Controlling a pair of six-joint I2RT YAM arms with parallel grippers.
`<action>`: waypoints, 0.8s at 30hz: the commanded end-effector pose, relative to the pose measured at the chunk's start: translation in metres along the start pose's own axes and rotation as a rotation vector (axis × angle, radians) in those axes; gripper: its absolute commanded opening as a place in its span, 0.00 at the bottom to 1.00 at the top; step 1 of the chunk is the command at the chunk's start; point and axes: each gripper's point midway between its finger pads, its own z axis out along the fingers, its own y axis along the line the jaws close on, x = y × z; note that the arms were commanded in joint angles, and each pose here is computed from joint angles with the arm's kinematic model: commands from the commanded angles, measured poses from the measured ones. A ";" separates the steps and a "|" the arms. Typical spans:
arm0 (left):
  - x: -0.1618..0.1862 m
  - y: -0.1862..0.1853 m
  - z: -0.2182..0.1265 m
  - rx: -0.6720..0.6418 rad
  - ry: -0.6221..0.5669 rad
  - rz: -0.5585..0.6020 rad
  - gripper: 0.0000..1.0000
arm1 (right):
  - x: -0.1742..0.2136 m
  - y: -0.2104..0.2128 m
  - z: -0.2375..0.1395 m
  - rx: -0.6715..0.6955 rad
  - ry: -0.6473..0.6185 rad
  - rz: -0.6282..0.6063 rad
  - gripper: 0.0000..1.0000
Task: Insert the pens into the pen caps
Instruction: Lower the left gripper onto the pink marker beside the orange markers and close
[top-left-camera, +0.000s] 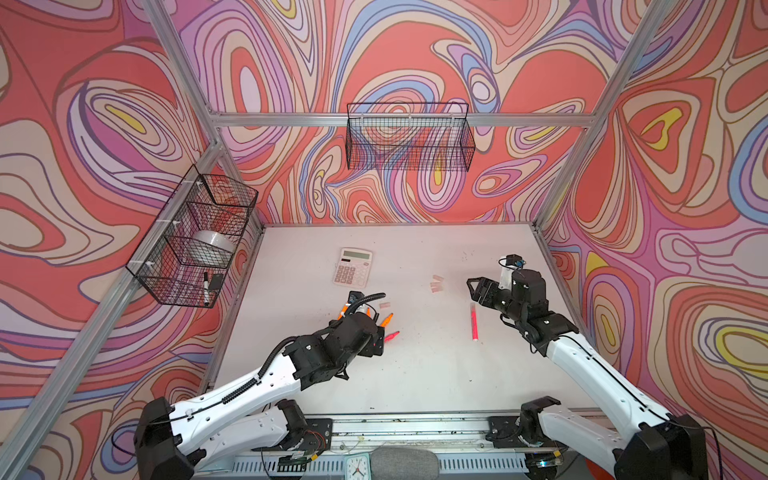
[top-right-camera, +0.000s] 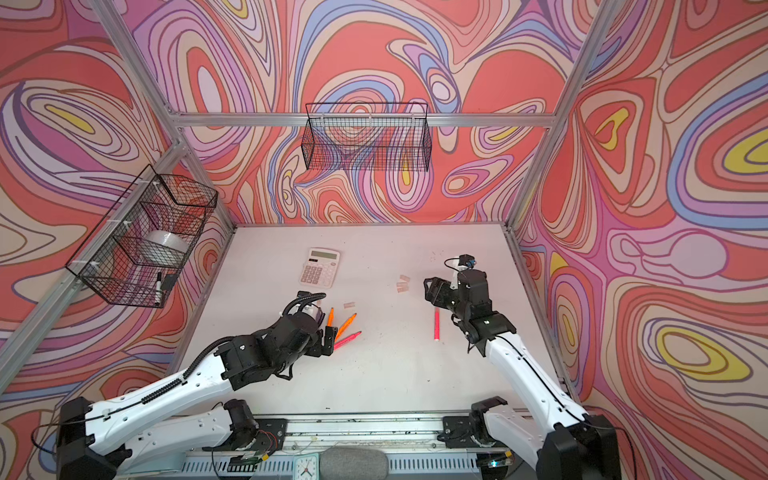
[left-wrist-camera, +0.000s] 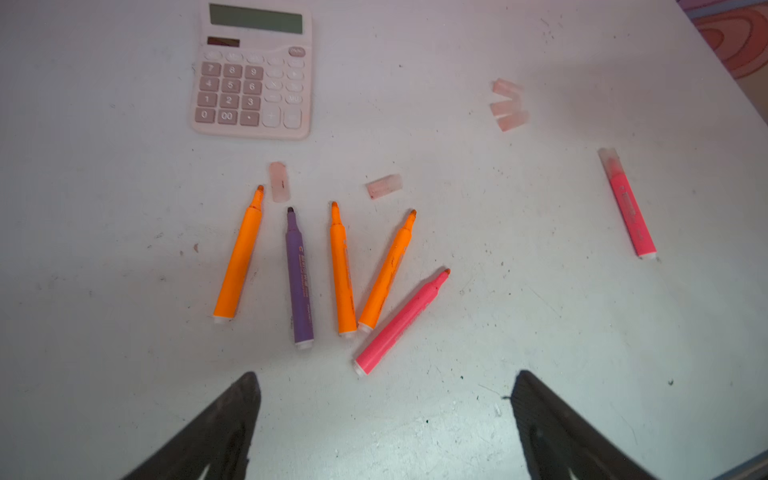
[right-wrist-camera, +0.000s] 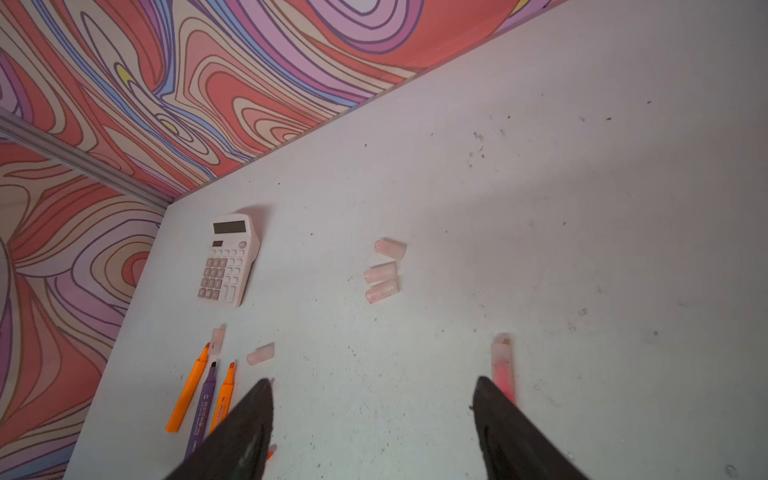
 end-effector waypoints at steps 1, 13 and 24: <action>0.006 -0.021 0.005 0.119 0.018 0.071 0.87 | 0.002 0.023 0.007 -0.145 0.023 0.051 0.74; 0.031 -0.020 0.048 0.001 0.159 0.180 0.89 | -0.001 0.024 0.003 -0.134 0.015 0.042 0.71; 0.049 -0.033 0.073 0.033 0.233 0.252 0.52 | 0.008 0.018 0.018 -0.113 0.060 0.046 0.70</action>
